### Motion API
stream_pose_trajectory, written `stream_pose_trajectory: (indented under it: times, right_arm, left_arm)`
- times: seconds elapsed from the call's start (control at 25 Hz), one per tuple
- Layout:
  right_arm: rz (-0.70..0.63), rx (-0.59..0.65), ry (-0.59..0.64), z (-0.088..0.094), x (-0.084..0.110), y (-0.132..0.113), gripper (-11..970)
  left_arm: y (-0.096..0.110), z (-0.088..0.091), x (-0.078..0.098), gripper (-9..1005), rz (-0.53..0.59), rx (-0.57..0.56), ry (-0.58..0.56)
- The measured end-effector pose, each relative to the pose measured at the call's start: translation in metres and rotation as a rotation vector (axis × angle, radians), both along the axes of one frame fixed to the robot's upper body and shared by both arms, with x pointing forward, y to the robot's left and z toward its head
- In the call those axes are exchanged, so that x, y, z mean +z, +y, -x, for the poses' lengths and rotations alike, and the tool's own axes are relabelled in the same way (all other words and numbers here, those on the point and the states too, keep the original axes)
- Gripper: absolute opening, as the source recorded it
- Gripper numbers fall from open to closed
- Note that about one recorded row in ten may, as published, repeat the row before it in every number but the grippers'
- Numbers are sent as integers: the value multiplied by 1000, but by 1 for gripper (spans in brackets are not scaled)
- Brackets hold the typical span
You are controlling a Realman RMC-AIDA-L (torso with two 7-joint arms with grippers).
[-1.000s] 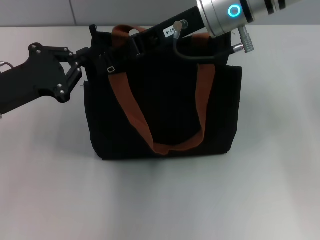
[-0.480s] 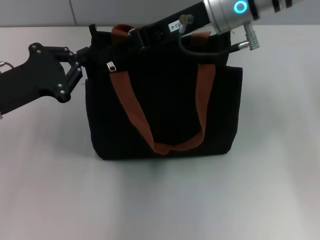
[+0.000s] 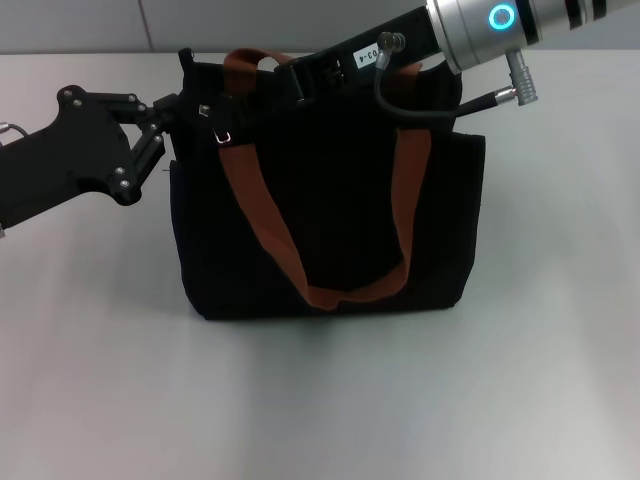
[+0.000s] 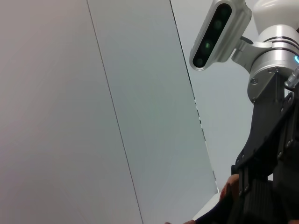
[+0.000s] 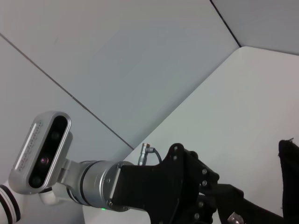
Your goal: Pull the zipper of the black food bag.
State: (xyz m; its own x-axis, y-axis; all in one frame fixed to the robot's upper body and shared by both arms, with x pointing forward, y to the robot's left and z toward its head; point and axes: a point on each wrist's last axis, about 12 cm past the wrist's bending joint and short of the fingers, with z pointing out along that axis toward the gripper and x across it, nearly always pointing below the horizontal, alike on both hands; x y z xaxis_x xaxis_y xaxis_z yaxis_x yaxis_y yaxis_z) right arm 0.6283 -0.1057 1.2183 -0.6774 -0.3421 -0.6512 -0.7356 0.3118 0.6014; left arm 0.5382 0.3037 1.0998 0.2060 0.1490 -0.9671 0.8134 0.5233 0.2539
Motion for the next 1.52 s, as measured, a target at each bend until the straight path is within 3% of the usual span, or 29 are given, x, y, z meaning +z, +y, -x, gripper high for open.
stream_pose_trajectory:
  times: [0.24,0.68,1.52]
  right_arm:
    - [4,3,5,1,-2,3,410]
    - [-19,8,-7,3,11,-3,410]
    - [24,-29,3,0,-6,1,411]
  left_arm:
    - [0,0,0,21,3,-1,2]
    - [1,-1,1,21,2,1,2]
    - [0,1,4,20,20,-20,-10]
